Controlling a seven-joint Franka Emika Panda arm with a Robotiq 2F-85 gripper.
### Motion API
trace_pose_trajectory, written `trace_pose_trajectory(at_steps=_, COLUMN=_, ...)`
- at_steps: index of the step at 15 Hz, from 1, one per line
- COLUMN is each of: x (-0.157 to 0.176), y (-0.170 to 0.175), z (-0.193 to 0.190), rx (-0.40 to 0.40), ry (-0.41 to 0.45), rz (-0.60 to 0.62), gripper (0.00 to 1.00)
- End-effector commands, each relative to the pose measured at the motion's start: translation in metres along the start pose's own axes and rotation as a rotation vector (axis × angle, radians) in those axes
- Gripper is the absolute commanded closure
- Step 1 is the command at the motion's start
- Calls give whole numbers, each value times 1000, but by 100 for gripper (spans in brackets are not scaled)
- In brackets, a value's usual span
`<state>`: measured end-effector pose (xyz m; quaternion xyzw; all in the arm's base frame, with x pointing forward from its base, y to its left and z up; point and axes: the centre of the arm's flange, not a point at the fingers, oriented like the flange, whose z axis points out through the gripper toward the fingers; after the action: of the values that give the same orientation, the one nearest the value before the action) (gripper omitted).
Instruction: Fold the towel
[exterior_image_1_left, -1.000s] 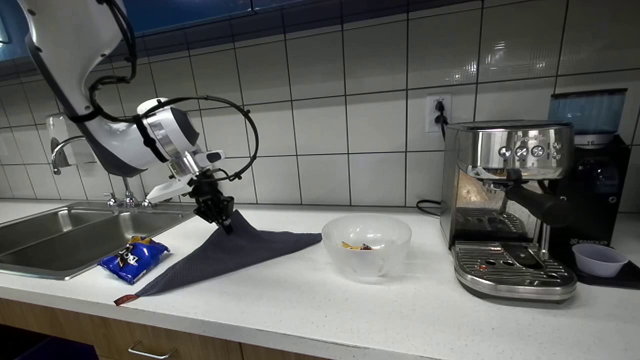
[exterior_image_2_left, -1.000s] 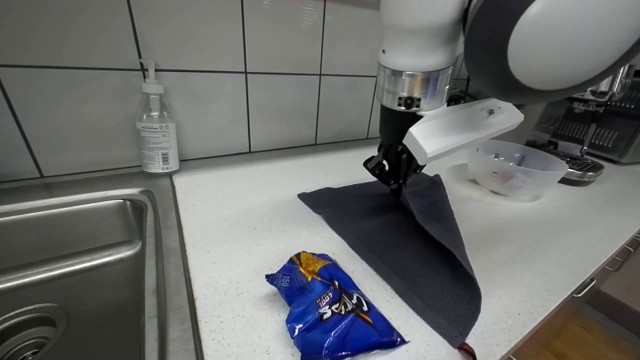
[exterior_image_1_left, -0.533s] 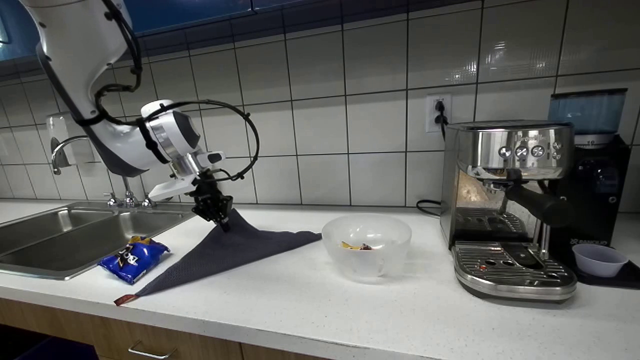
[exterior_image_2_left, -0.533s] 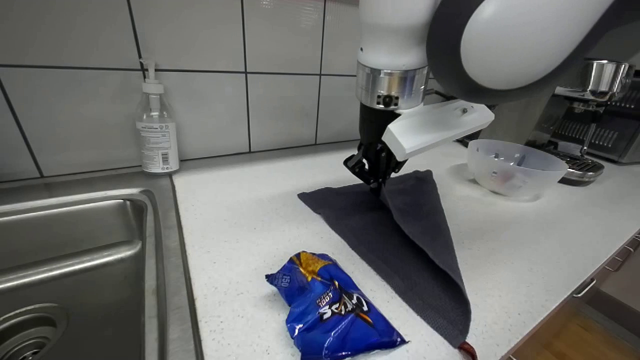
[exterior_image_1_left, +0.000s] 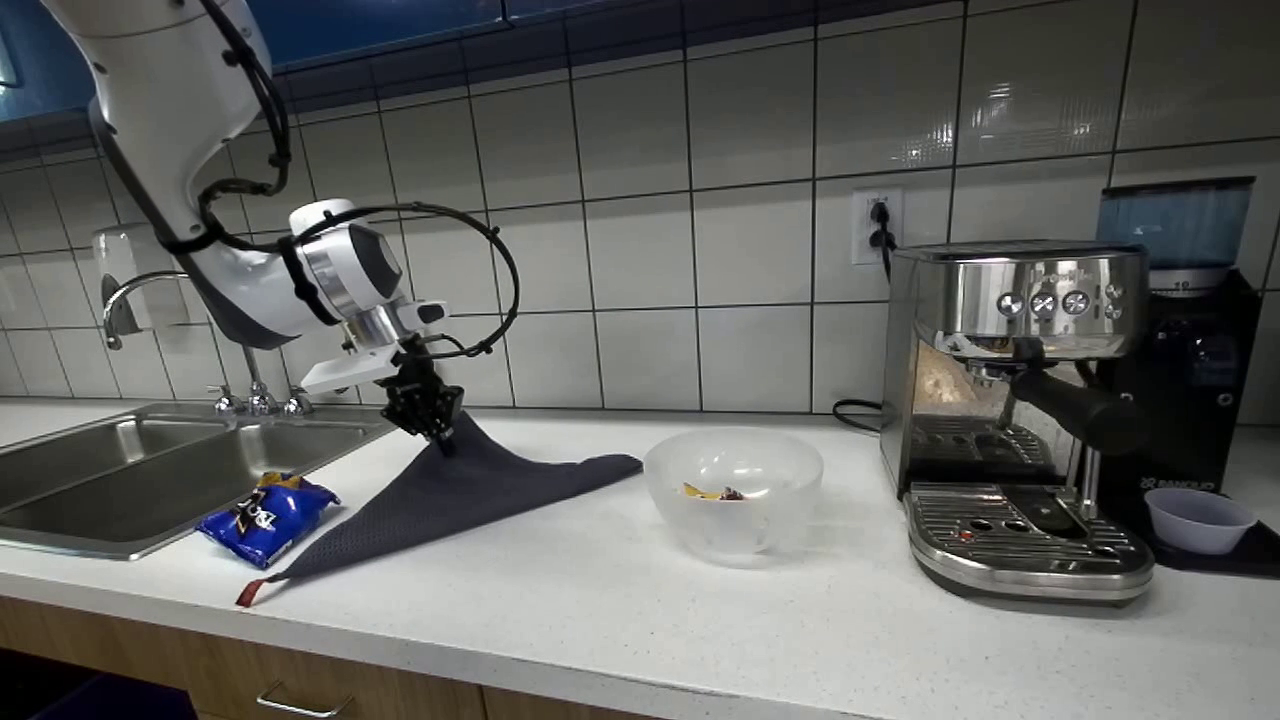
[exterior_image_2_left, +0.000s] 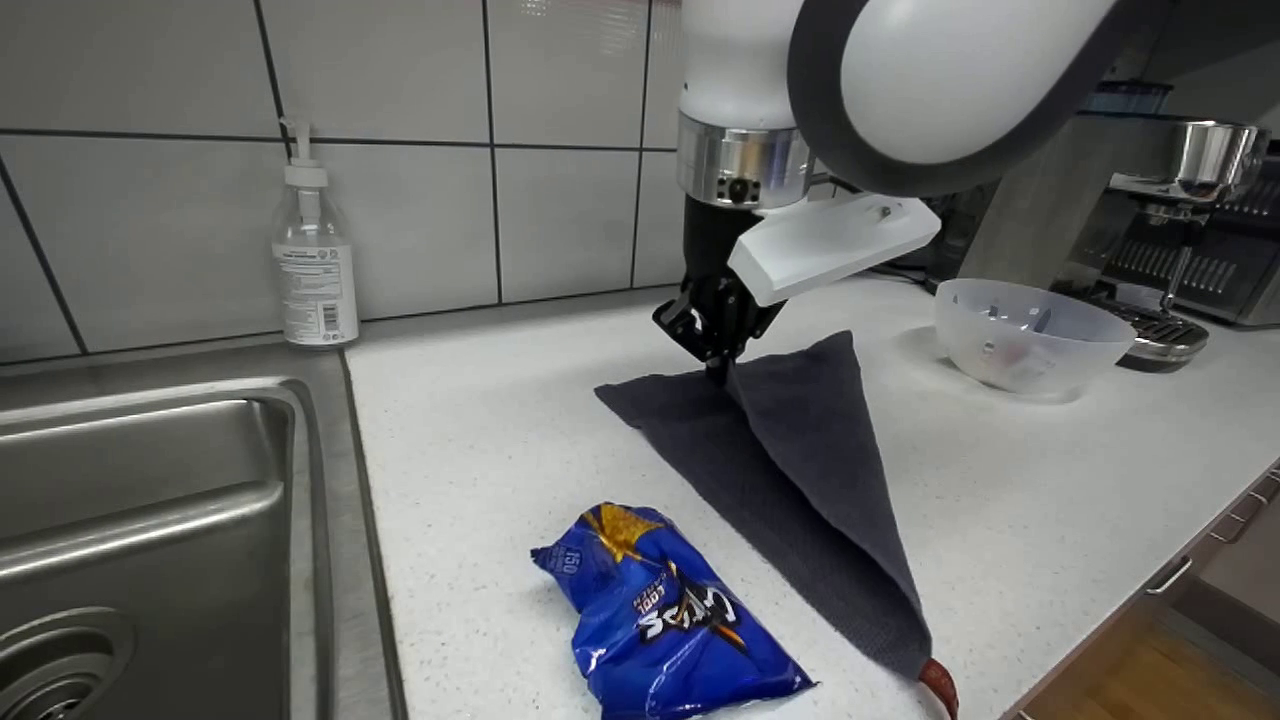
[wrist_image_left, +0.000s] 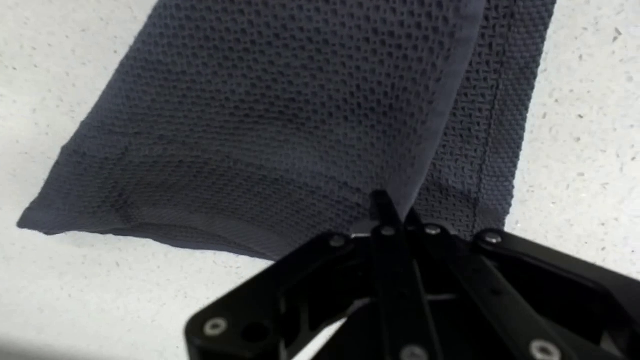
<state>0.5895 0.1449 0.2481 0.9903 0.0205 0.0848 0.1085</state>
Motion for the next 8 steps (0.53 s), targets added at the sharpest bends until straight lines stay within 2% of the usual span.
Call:
trace_pose_trajectory(at_steps=1, x=19, y=-6, z=2, rx=19, ry=10, rz=-35, gripper=99)
trace_pose_trajectory(at_steps=8, x=35, y=-13, z=10, rx=29, ry=13, rz=-61, gripper=99)
